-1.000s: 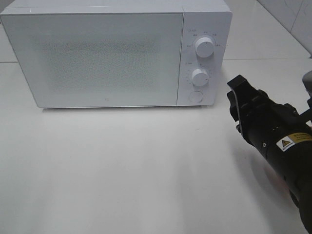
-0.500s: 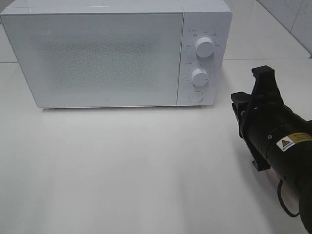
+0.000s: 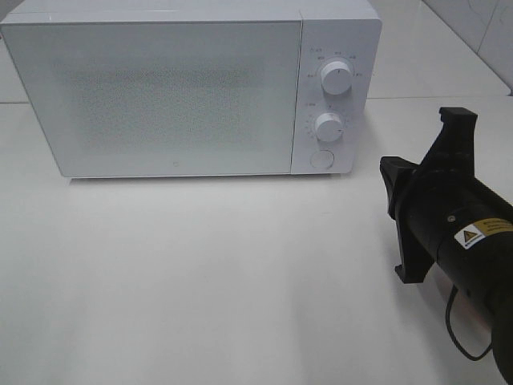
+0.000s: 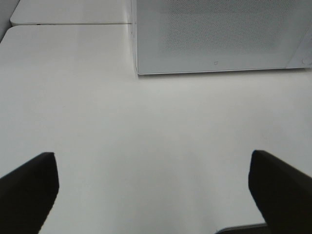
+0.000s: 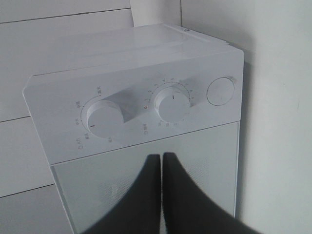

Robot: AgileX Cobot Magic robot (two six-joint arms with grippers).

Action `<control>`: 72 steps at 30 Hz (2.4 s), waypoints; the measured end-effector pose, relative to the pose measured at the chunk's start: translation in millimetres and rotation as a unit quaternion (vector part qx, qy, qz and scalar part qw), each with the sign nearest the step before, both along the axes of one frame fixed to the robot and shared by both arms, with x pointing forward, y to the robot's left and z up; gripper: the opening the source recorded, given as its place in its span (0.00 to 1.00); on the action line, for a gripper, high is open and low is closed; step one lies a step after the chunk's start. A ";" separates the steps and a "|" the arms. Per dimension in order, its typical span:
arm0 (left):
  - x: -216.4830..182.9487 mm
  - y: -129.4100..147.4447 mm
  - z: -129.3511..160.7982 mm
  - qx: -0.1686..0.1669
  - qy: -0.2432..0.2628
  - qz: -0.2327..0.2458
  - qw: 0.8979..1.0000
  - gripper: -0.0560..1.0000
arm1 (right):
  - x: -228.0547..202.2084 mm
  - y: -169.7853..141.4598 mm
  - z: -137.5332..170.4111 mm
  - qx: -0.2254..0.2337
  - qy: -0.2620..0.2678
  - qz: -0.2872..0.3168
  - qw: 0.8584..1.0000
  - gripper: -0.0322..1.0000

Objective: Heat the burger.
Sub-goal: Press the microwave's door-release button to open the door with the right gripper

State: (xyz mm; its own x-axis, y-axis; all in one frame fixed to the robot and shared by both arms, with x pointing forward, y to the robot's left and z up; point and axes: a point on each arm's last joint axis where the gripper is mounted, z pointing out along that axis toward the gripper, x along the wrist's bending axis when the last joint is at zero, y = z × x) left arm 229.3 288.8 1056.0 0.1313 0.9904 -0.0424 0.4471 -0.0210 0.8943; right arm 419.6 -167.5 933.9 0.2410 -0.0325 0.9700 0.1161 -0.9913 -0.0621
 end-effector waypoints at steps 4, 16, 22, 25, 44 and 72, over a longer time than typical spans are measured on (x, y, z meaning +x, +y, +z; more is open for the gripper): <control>0.0 0.0 0.0 0.000 0.000 0.000 1.000 0.98 | 0.0 0.2 0.0 -0.006 -0.001 0.002 1.000 0.04; 0.0 0.0 0.0 0.000 0.000 0.000 1.000 0.98 | 1.5 1.6 -17.0 0.004 0.037 -0.014 0.999 0.04; 0.0 0.0 0.0 0.000 0.000 0.000 1.000 0.98 | 1.6 3.2 -32.2 0.005 0.064 -0.018 0.998 0.04; 0.0 0.0 0.0 0.000 0.000 0.000 1.000 0.98 | 1.8 3.7 -36.6 0.003 0.071 -0.019 0.997 0.04; 0.0 0.0 0.0 0.000 0.000 0.000 1.000 0.98 | 23.2 4.9 -61.0 0.000 0.116 0.012 0.993 0.04; 0.0 0.0 0.0 0.000 0.000 0.000 1.000 0.98 | 87.9 21.8 -71.8 0.010 0.115 0.042 0.992 0.04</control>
